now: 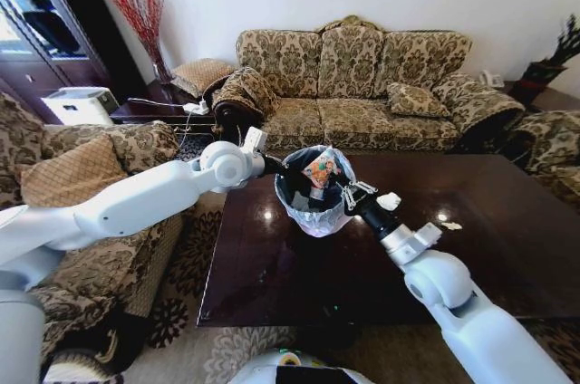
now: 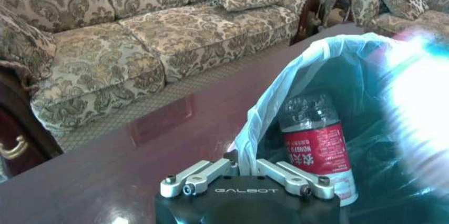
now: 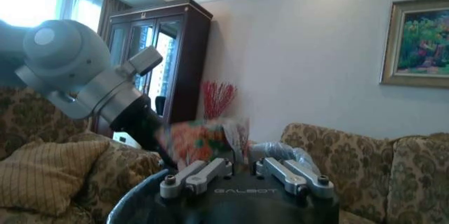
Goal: Move to the front of the table and place the trash on the table into the trash bin.
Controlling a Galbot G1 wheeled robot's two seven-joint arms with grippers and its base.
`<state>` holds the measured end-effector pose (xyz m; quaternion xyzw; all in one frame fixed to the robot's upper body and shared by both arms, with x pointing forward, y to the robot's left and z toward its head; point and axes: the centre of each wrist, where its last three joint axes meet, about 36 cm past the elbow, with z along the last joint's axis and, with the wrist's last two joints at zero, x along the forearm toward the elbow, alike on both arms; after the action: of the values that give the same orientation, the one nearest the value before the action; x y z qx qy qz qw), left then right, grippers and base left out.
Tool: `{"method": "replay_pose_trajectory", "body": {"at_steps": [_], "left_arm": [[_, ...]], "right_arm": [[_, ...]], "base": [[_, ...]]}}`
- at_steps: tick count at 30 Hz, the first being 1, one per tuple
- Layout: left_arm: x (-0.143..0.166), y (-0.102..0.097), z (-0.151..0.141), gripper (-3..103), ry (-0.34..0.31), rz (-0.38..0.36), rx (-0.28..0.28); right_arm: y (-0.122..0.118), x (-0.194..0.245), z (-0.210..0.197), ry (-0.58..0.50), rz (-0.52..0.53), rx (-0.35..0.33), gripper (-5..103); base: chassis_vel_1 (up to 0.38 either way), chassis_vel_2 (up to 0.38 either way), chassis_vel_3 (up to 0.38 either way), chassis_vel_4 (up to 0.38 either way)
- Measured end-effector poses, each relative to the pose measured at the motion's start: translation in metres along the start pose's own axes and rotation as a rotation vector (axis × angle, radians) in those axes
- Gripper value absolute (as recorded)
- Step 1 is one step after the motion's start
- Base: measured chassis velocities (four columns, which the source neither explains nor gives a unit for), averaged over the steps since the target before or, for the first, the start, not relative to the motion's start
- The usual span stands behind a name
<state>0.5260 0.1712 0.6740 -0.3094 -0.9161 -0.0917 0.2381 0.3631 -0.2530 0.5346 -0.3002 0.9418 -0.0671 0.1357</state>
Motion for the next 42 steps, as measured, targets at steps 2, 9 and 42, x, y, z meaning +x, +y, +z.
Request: {"method": "replay_pose_trajectory", "body": {"at_steps": [2,9,42], "left_arm": [[0.0,0.0,0.0,0,0.0,-0.001,-0.002],[-0.002,-0.001,0.003,0,0.003,0.001,-0.002],[0.021,0.025,0.03,0,-0.014,-0.059,0.036]], "right_arm": [[0.001,0.001,-0.002,-0.002,-0.006,-0.018,20],[0.003,0.002,-0.001,-0.071,-0.022,-0.045,42],[-0.047,0.004,0.09,0.085,0.528,-0.38,100]], "base": [[0.0,0.0,0.0,0.0],[0.0,0.0,0.0,0.0],[-0.124,-0.127,0.12,0.122]]}}
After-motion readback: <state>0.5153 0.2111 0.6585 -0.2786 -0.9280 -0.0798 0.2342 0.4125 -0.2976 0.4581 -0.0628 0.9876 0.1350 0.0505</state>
